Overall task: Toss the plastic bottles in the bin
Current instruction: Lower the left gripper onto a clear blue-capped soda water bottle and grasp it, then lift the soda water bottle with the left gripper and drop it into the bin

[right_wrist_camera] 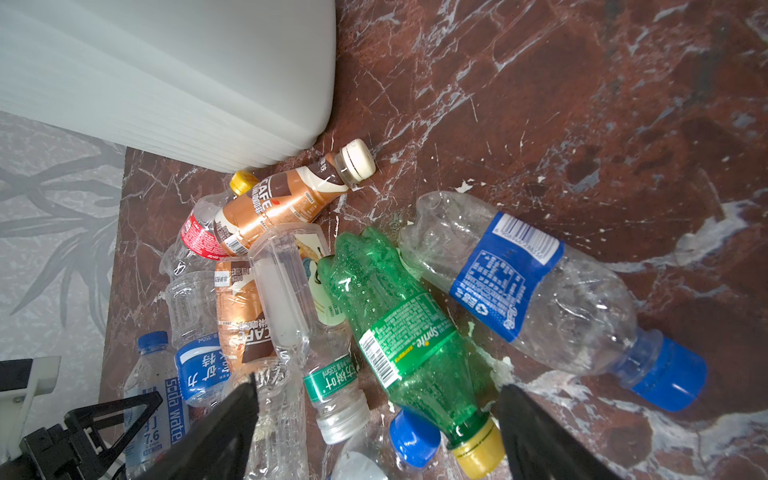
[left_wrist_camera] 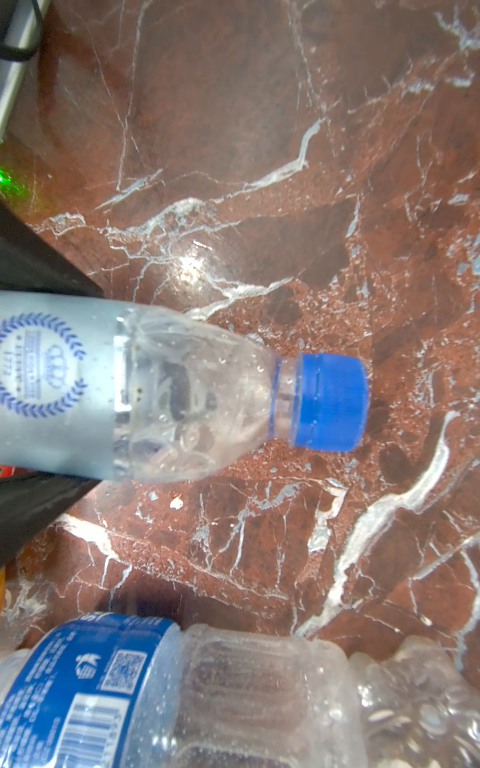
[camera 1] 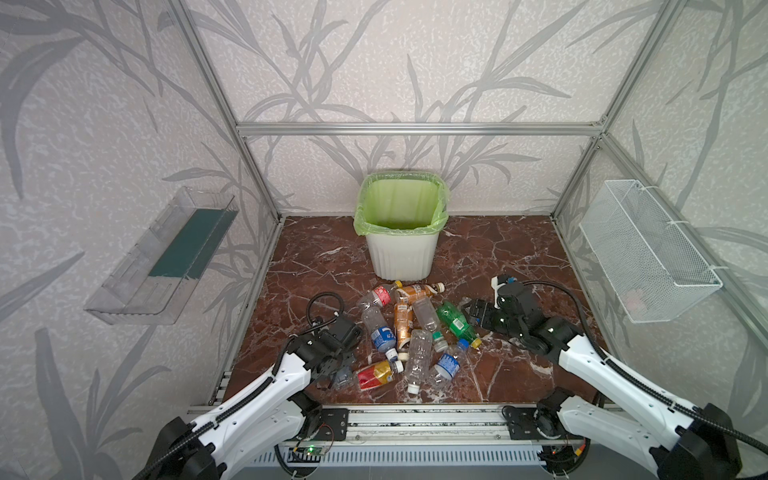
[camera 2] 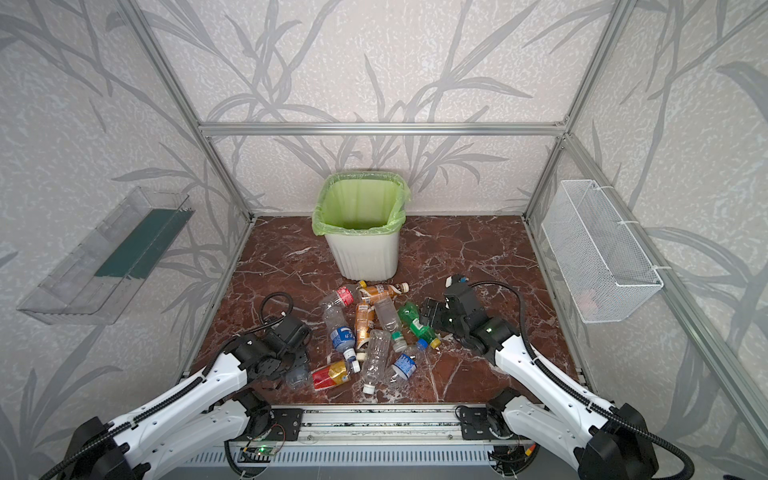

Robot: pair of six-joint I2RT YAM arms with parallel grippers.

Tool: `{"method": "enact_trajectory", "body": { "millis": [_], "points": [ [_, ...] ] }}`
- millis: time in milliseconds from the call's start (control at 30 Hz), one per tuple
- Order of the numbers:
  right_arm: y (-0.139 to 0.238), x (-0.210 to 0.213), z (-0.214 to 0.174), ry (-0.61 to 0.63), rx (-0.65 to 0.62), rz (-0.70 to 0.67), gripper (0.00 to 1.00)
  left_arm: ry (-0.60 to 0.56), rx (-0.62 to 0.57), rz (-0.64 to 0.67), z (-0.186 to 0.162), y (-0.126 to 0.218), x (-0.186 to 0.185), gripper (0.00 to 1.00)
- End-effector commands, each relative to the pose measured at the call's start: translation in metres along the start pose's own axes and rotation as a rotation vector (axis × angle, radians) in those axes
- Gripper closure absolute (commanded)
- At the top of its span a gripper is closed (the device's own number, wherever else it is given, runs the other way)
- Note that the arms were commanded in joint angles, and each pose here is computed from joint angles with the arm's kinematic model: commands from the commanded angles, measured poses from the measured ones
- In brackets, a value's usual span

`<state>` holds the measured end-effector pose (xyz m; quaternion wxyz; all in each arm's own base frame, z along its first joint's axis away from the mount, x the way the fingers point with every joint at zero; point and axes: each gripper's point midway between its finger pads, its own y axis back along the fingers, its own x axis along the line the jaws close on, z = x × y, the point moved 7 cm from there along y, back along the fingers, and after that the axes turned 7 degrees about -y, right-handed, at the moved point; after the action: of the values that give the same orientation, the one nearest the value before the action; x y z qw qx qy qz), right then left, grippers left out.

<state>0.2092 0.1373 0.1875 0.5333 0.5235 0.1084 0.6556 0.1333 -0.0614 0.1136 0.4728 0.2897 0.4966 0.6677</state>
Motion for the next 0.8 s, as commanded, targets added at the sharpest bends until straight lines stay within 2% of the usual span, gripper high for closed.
{"method": "enact_trajectory", "body": {
  "millis": [0, 467, 767],
  "points": [
    [0.000, 0.002, 0.001, 0.006, -0.003, 0.011, 0.10, 0.021, -0.025, 0.040, 0.001, 0.002, 0.010, 0.41],
    [0.000, 0.000, -0.001, 0.005, -0.001, 0.010, 0.11, 0.064, -0.072, 0.009, 0.008, 0.015, 0.015, 0.46],
    [0.001, -0.002, -0.002, 0.000, -0.001, 0.006, 0.11, 0.086, -0.129, -0.068, 0.019, 0.033, 0.012, 0.45]
  ]
}}
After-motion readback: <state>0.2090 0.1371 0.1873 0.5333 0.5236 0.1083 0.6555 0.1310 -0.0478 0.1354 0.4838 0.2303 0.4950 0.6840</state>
